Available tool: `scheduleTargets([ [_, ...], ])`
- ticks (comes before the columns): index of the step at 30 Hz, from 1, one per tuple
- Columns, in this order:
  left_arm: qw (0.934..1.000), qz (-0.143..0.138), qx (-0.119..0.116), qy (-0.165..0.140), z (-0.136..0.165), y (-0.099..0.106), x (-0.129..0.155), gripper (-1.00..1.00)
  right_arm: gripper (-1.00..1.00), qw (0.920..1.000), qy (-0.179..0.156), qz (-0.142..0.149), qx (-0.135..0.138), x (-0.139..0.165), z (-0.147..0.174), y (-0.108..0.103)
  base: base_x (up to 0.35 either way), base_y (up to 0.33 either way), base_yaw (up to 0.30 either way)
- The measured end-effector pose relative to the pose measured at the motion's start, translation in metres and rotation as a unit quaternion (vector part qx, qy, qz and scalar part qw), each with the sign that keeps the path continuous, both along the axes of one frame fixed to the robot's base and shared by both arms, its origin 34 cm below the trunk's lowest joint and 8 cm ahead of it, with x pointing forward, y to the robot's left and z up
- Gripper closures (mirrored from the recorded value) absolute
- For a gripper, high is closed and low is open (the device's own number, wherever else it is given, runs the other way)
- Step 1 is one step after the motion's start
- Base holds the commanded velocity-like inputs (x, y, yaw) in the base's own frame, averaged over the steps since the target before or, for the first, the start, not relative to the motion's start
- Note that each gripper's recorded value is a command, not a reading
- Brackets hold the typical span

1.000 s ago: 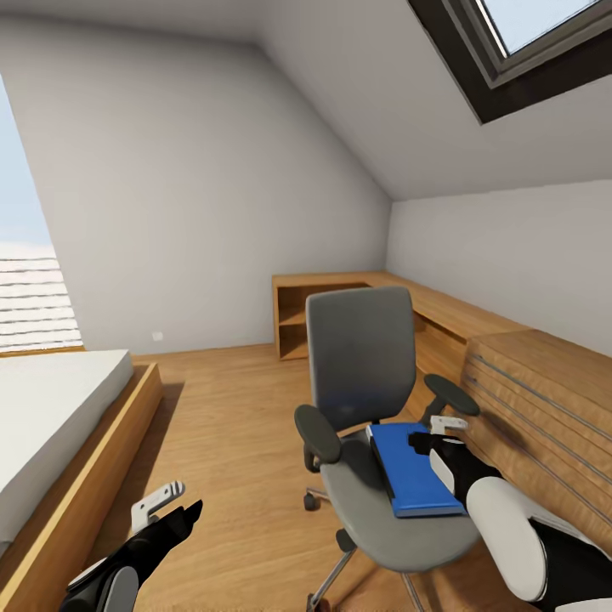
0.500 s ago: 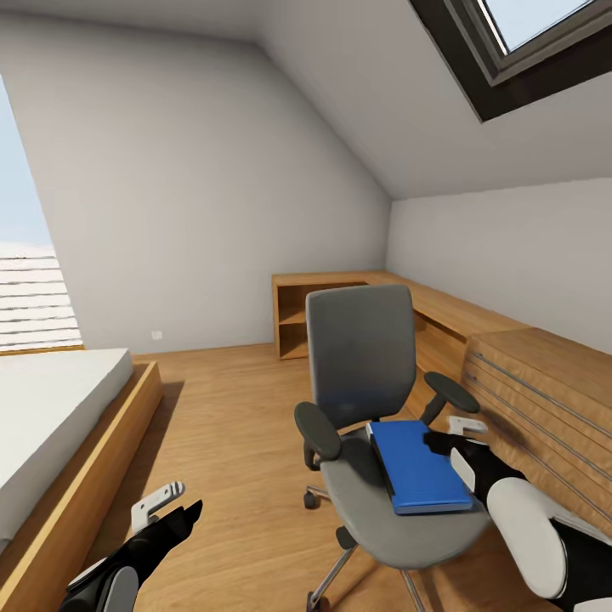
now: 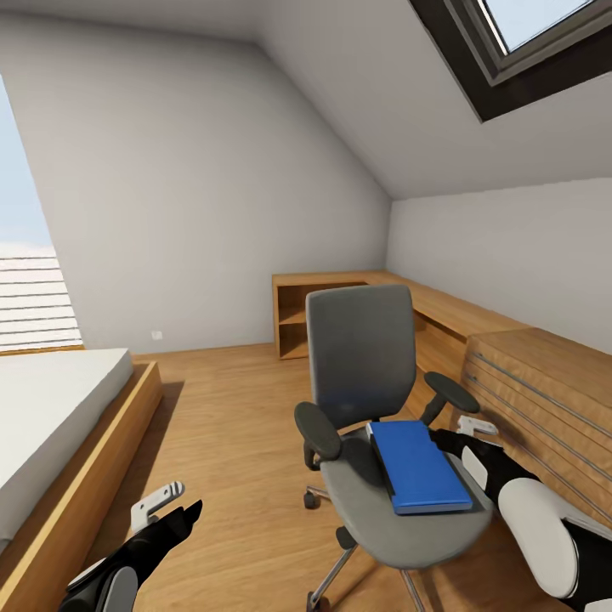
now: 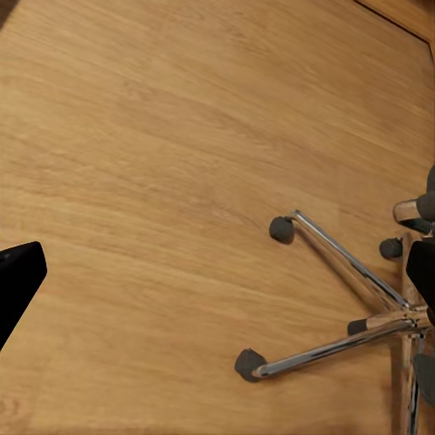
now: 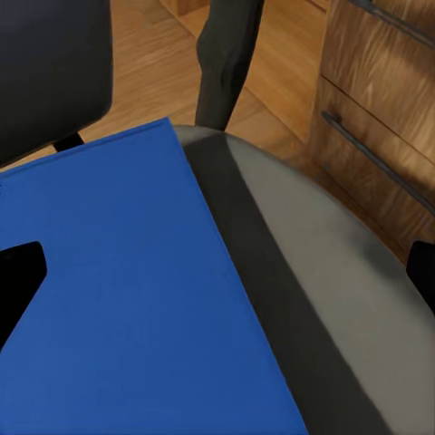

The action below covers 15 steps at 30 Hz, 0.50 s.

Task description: In the bedroom, organize the workspace by keeping the computer under the desk, ensuring the monitor is on the desk, placing the keyboard on the desk next to the monitor, placing the mouse on the desk next to the keyboard, moving the folder from the swivel chair onto the desk next to the mouse, stacking the notebook on top of the folder with the pen on top of the notebook, and positioning the swivel chair next to the desk.

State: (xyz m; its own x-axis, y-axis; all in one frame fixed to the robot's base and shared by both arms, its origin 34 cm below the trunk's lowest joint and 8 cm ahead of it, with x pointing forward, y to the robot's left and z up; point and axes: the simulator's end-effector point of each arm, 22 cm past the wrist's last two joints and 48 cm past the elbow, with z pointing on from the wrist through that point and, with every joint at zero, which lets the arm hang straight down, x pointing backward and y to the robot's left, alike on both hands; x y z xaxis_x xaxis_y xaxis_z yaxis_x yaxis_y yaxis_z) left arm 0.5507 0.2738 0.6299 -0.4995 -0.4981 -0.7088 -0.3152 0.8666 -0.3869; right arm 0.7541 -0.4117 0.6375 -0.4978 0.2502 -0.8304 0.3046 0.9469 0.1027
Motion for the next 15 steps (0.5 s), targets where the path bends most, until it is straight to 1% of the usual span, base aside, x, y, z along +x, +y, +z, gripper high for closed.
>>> scheduleTargets([
  [5,1.0000,0.000,0.000,0.000,0.0001,0.0002,0.0001,-1.00,-1.00,1.0000,0.000,0.000,0.001,0.0000,-0.0002,0.0003,0.012,0.000,0.000],
  [7,1.0000,0.000,0.000,0.000,0.0001,0.0001,0.0000,-1.00,-1.00,1.0000,0.000,0.000,0.001,-0.0001,-0.0001,0.0006,0.108,0.000,0.000],
  [11,1.0000,0.000,0.000,-0.001,0.0001,0.0001,0.0000,-1.00,-1.00,1.0000,0.000,0.000,0.001,-0.0001,0.0000,0.0008,0.198,0.000,0.000],
  [15,1.0000,0.000,0.000,0.001,-0.0008,0.0002,-0.0001,-1.00,-1.00,1.0000,0.000,0.000,0.001,0.0000,-0.0002,0.0009,0.068,0.000,0.000],
])
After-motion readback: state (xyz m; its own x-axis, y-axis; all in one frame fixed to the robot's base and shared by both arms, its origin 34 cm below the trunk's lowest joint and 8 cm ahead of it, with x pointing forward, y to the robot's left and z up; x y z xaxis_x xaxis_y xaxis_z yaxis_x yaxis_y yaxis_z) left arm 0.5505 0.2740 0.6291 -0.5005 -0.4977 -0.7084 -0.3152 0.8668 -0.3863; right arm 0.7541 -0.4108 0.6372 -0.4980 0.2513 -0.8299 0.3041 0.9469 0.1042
